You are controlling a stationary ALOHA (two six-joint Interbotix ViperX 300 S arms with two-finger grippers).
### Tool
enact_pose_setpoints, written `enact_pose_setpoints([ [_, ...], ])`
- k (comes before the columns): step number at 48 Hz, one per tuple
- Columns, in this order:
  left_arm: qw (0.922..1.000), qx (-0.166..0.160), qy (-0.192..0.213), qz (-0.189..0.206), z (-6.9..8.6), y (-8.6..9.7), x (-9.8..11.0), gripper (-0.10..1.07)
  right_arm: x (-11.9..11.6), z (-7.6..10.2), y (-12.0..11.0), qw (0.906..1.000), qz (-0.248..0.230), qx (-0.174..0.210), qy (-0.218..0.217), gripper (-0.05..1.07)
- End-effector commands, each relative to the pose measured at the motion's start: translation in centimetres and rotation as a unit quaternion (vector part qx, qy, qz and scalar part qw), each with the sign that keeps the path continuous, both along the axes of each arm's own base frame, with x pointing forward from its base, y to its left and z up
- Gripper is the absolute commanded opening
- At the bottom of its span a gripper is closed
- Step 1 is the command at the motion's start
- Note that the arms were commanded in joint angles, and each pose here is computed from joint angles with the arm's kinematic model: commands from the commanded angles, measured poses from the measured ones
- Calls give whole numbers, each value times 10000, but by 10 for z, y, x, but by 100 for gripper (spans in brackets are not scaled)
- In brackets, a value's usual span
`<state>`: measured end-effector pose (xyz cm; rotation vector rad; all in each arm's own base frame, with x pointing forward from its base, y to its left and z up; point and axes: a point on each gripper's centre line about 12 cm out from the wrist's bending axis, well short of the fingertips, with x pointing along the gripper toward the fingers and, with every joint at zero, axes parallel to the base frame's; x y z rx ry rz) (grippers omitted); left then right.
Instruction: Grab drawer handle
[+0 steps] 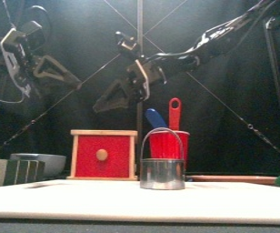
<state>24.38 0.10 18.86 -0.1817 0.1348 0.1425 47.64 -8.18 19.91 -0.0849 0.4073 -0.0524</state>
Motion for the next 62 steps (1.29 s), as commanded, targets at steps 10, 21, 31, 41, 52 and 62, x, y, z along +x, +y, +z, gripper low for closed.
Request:
enact_pose_setpoints([
  [10, 9997, -171, -165, 78, -3, -11, 10, 52, 28, 4, -36, 9993, -148, -304, -167, 28],
  [21, 9996, -206, -148, 125, -6, -12, 8, 52, 31, -6, -44, 9987, -186, -472, 42, 28],
  [31, 9984, -409, 9, 396, -14, -7, 8, 52, 29, -16, -52, 9980, -264, -522, 229, 28],
  [41, 9940, -813, 86, 727, -19, -7, 14, 52, 26, -34, -56, 9958, -248, -689, 541, 28],
  [52, 9924, -906, 203, 810, -25, -9, 24, 52, 24, -52, -58, 9931, -237, -795, 834, 28],
  [62, 9826, -1285, 421, 1274, -40, -5, 37, 54, 23, -50, -59, 9918, -243, -887, 887, 28],
])
